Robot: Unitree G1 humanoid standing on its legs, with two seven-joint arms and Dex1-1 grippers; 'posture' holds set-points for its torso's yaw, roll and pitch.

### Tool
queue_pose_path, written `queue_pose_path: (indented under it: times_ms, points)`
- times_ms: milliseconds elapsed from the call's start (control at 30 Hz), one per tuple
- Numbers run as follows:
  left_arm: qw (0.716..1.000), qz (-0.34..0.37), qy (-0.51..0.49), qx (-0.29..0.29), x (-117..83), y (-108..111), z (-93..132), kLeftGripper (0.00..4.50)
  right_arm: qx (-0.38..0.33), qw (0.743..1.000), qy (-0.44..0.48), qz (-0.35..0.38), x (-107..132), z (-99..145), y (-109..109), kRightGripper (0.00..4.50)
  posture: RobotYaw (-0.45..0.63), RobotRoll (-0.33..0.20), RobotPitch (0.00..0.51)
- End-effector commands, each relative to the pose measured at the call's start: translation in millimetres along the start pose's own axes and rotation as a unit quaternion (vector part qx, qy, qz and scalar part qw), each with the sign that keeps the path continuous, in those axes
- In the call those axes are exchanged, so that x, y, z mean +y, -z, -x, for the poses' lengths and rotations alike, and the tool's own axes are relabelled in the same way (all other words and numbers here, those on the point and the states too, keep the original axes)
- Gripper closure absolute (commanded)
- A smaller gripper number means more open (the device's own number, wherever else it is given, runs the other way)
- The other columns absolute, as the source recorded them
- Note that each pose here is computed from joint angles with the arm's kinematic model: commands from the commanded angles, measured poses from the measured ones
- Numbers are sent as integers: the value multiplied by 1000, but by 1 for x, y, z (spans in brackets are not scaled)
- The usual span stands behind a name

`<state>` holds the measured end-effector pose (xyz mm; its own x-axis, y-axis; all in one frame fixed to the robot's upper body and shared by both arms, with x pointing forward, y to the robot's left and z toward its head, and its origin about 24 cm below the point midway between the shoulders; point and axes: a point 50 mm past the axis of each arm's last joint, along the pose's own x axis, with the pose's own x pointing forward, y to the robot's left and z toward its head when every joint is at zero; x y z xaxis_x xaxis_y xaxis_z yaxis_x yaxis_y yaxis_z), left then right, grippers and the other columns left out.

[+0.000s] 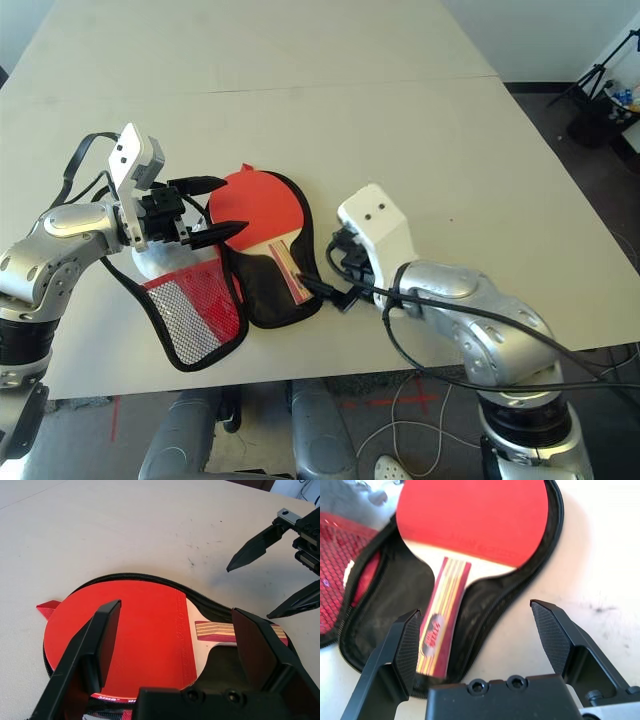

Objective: Store the ping-pong paddle in its case and zip it.

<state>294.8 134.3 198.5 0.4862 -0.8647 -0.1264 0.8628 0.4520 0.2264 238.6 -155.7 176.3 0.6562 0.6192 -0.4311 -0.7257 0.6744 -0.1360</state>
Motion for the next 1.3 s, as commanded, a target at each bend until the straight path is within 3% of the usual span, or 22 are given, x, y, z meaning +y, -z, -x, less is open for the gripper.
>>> queue_pose_path:
  times_ms: [33,467,567,767,867,1300]
  points:
    - [1000,2,1,7,-2,4,0,0,12,1000,-14,-8,10,-12,6,7,-59,0,265]
    - [998,-55,10,33,7,-21,15,0,83,994,-27,-59,24,-34,23,7,-42,0,266]
    - [997,-50,23,47,5,-21,19,0,90,994,-31,-63,26,-34,24,548,-37,0,264]
    - [997,-44,30,58,1,-17,20,0,84,993,-47,-68,27,-26,20,2470,-35,0,264]
    - [997,-41,29,57,1,-15,19,0,78,993,-51,-72,25,-18,19,3177,-41,0,266]
    - [997,-32,32,55,-2,-9,15,0,48,993,36,-98,15,-12,16,3190,-70,0,273]
